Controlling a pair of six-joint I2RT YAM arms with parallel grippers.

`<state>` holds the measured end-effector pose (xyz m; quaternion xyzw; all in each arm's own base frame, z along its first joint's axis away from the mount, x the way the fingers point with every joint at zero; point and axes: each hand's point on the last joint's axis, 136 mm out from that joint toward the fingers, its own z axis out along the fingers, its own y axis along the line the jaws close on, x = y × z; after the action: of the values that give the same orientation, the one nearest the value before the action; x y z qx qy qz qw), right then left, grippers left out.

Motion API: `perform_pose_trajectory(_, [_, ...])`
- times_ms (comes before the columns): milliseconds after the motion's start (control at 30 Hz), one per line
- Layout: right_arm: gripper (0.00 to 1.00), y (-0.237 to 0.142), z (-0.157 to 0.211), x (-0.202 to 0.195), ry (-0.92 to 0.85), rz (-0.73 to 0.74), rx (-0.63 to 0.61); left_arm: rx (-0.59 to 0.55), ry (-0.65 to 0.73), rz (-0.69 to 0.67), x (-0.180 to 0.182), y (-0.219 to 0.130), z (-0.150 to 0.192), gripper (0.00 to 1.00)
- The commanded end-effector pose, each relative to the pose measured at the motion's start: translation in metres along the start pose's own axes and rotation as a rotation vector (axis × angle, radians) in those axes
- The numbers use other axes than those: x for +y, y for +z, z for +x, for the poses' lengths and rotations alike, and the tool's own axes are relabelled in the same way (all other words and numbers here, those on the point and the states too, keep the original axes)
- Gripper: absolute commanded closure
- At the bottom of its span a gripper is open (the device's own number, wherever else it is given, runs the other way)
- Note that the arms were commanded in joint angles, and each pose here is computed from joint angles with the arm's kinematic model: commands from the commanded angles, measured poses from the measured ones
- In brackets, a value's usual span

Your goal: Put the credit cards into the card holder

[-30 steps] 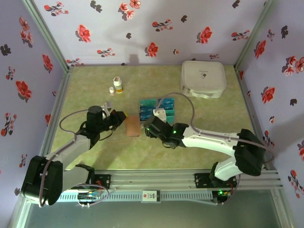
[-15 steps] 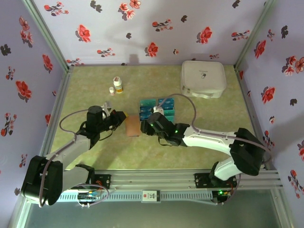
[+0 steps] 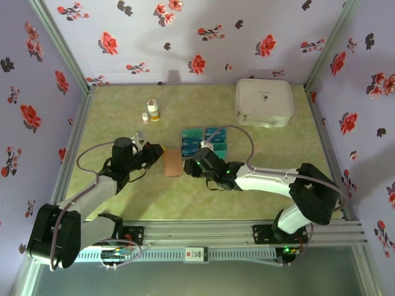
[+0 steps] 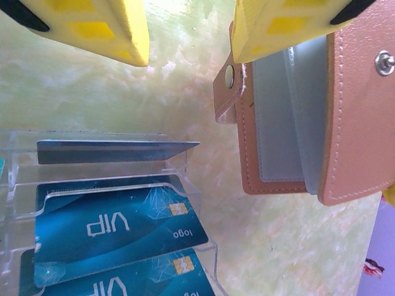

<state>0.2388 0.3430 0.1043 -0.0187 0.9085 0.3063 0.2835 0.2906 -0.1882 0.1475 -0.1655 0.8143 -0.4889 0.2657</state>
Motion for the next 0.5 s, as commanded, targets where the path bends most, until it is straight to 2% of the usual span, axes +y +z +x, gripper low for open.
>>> perform_pose_trajectory(0, [0.6,0.006,-0.005,0.006,0.021,-0.023,-0.005,-0.026,0.035,0.029,-0.014,-0.003,-0.009,1.0])
perform_pose_trajectory(233, [0.61,0.007,-0.008,0.013,0.026,-0.052,-0.003,-0.025,0.035,0.03,-0.013,-0.004,-0.008,1.0])
perform_pose_trajectory(467, [0.57,-0.005,-0.011,0.019,0.037,-0.088,-0.018,-0.026,0.036,0.028,-0.013,-0.004,-0.008,1.0])
